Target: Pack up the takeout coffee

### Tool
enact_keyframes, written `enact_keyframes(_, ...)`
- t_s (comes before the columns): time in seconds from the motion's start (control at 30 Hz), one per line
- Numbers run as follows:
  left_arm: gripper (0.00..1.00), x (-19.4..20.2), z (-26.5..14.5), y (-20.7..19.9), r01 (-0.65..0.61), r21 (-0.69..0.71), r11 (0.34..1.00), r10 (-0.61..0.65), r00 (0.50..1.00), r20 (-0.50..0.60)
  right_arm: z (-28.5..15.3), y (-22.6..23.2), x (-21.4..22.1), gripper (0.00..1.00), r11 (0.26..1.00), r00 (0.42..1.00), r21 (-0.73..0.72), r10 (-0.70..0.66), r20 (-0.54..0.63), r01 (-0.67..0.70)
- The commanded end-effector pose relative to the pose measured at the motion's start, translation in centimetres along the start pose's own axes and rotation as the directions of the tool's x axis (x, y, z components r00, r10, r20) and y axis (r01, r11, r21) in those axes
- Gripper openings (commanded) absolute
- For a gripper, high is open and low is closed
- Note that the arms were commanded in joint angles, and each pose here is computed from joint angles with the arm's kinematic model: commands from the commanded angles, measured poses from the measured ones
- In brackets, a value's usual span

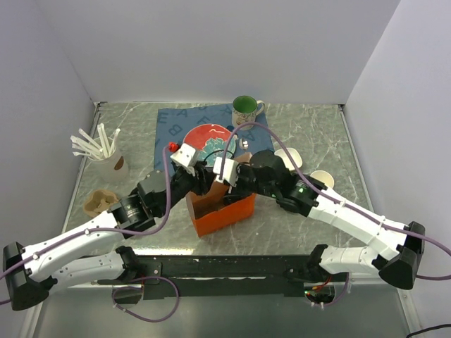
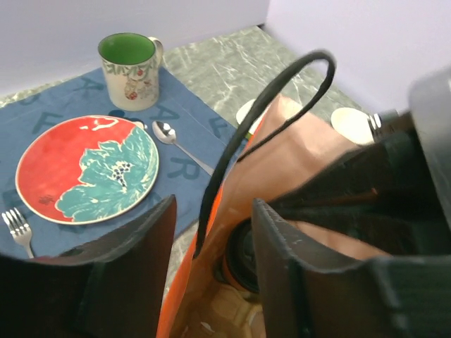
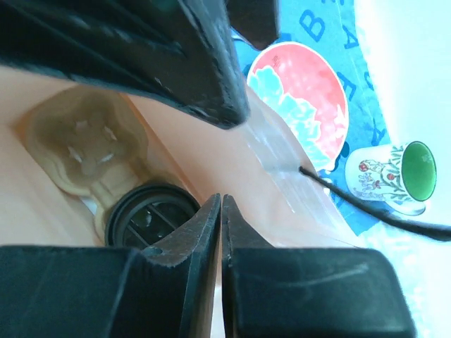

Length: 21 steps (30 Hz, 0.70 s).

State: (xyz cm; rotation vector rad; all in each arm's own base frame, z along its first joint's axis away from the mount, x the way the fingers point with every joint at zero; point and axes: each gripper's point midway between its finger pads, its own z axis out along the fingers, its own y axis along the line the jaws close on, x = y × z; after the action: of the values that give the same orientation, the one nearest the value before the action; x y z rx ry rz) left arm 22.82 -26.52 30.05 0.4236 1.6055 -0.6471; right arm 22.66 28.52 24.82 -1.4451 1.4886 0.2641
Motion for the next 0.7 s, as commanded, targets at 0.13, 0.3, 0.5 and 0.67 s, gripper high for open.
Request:
enact_keyframes(0.13,0.65,-5.1,0.5,0.6,0.047,-0.064,0.997,-0.041,0.995,0.086,-2.0,-3.3,-4.0,0.17,0.986,0.986,0.091,0.13,0.1,-0.139)
enact_keyframes(0.3,0.72,-5.5,0.7,1.7,0.068,-0.137,0.988,-0.056,0.994,0.094,-2.0,-3.9,-4.5,0.22,0.976,0.978,0.103,0.18,0.104,-0.19)
enact_keyframes(0.5,0.78,-6.0,0.4,2.7,0.081,-0.193,0.978,-0.06,0.992,0.111,-2.5,-5.5,-4.8,0.24,0.949,0.961,0.157,0.26,0.093,-0.272)
enact_keyframes(0.67,0.83,-6.4,0.0,3.8,0.083,-0.257,0.963,-0.059,0.993,0.101,-3.4,-7.3,-5.7,0.25,0.92,0.945,0.213,0.314,0.095,-0.328)
